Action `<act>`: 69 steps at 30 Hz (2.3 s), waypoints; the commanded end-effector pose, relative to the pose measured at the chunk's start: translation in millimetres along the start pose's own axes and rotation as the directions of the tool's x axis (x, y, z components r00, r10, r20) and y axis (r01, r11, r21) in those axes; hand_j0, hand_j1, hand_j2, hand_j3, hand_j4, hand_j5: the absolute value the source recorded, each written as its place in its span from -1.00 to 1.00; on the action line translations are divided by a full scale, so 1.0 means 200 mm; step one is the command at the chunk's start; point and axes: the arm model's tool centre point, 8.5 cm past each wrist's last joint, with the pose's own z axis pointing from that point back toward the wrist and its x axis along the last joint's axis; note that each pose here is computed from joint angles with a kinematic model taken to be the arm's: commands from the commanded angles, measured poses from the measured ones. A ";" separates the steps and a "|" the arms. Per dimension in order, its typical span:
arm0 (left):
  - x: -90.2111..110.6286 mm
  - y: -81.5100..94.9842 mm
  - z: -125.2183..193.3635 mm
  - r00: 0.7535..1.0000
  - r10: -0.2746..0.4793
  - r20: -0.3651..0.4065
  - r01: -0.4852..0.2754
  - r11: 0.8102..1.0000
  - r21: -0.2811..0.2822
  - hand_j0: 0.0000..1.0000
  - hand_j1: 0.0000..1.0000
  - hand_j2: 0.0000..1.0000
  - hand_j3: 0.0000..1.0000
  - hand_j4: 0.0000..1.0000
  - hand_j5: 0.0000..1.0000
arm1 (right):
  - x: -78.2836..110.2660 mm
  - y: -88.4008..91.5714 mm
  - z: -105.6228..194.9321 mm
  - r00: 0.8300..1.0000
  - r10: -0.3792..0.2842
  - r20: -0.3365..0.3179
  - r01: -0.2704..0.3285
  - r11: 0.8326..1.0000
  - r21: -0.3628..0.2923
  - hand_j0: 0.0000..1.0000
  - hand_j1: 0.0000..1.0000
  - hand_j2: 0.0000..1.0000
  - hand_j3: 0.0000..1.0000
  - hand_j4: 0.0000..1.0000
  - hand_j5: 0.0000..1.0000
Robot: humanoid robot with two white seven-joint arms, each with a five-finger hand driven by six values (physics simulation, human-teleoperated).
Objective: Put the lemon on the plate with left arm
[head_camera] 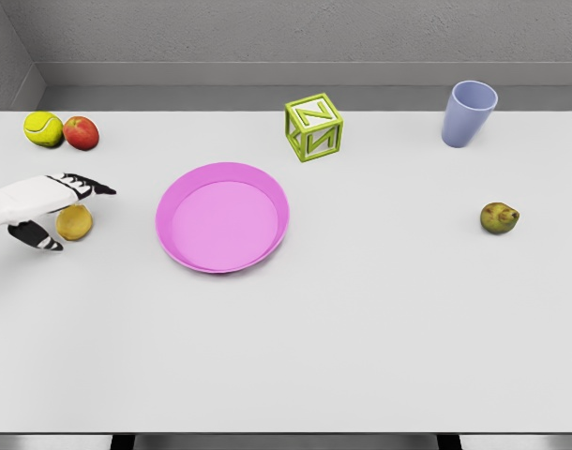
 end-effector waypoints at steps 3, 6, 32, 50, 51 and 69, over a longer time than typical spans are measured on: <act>0.01 0.01 -0.02 1.000 0.005 0.006 -0.005 1.000 0.007 1.00 1.00 1.00 1.00 1.00 1.00 | 0.00 0.00 0.00 1.000 0.000 0.000 0.000 1.000 0.000 1.00 1.00 1.00 1.00 1.00 1.00; 0.01 0.00 -0.02 1.000 0.001 0.004 -0.001 1.000 -0.002 1.00 1.00 1.00 1.00 1.00 1.00 | 0.00 0.00 0.00 1.000 0.000 0.000 0.000 1.000 0.000 1.00 1.00 1.00 1.00 1.00 1.00; 0.00 -0.01 -0.02 0.997 -0.075 -0.015 0.074 0.995 -0.070 0.39 0.39 0.39 0.39 0.39 0.39 | 0.00 0.00 0.00 1.000 0.000 0.000 0.000 1.000 0.000 1.00 1.00 1.00 1.00 1.00 1.00; -0.02 0.04 0.00 0.996 -0.085 -0.023 0.084 0.995 -0.052 0.11 0.11 0.11 0.11 0.11 0.11 | 0.00 0.00 0.00 1.000 0.000 -0.001 0.000 1.000 0.000 1.00 1.00 1.00 1.00 1.00 1.00; -0.02 0.06 0.00 0.996 -0.089 -0.024 0.088 0.995 -0.046 0.11 0.11 0.11 0.11 0.11 0.11 | 0.00 0.00 0.00 1.000 0.000 0.000 0.000 1.000 0.000 1.00 1.00 1.00 1.00 1.00 1.00; 0.02 0.14 -0.01 0.995 -0.101 -0.006 0.101 0.995 0.004 0.01 0.01 0.01 0.01 0.01 0.01 | 0.00 0.00 0.00 1.000 0.000 0.002 0.000 1.000 0.000 1.00 1.00 1.00 1.00 1.00 1.00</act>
